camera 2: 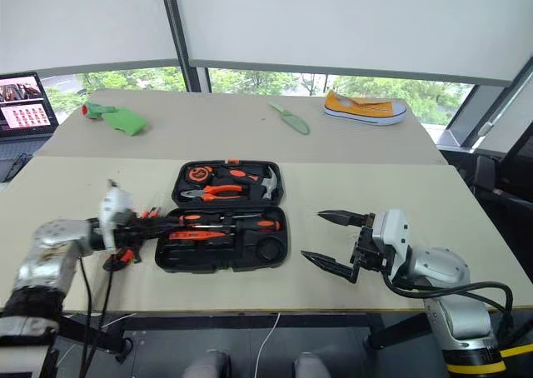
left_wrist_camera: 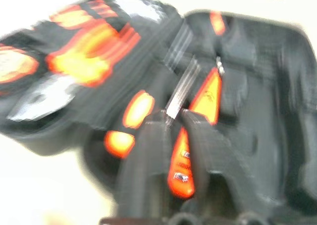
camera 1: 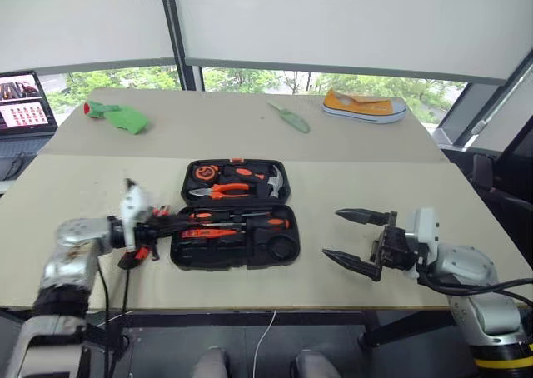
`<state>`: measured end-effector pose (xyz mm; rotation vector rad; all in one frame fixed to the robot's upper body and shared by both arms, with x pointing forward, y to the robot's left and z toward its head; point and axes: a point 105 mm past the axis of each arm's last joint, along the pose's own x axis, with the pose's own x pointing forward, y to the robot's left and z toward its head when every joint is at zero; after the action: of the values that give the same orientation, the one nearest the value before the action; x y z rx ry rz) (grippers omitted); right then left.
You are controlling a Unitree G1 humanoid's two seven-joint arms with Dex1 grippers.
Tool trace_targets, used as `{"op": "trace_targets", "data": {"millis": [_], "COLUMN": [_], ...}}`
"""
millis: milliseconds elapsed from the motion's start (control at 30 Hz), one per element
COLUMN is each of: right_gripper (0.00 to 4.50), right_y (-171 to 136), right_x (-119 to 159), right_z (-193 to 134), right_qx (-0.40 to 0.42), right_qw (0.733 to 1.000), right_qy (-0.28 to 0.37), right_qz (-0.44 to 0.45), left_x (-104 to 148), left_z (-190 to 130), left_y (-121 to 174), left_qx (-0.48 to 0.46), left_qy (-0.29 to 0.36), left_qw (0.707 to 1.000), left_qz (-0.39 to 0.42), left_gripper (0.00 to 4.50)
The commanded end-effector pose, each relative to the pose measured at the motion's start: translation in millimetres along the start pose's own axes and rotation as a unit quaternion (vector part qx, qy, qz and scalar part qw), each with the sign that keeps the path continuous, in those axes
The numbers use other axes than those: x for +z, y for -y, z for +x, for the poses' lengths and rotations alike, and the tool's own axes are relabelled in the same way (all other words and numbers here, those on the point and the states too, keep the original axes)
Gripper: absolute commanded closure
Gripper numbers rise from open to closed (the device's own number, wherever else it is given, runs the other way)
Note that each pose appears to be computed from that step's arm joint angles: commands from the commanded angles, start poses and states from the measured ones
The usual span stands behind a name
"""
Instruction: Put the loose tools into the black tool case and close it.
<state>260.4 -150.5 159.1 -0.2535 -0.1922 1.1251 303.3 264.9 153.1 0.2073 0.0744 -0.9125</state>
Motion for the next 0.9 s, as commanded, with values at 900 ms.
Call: {"op": "trace_targets", "data": {"millis": [900], "right_gripper": [0.0], "right_y": [-3], "right_x": [47], "right_z": [11], "right_qx": [0.084], "right_qw": [0.995], "right_qy": [0.038], "right_qz": [-0.047], "left_x": [-44], "left_z": [-55], "left_y": [16], "left_qx": [0.288], "left_qy": [-0.131], "left_qw": [0.937], "left_qz": [-0.151], "left_gripper": [0.08]}}
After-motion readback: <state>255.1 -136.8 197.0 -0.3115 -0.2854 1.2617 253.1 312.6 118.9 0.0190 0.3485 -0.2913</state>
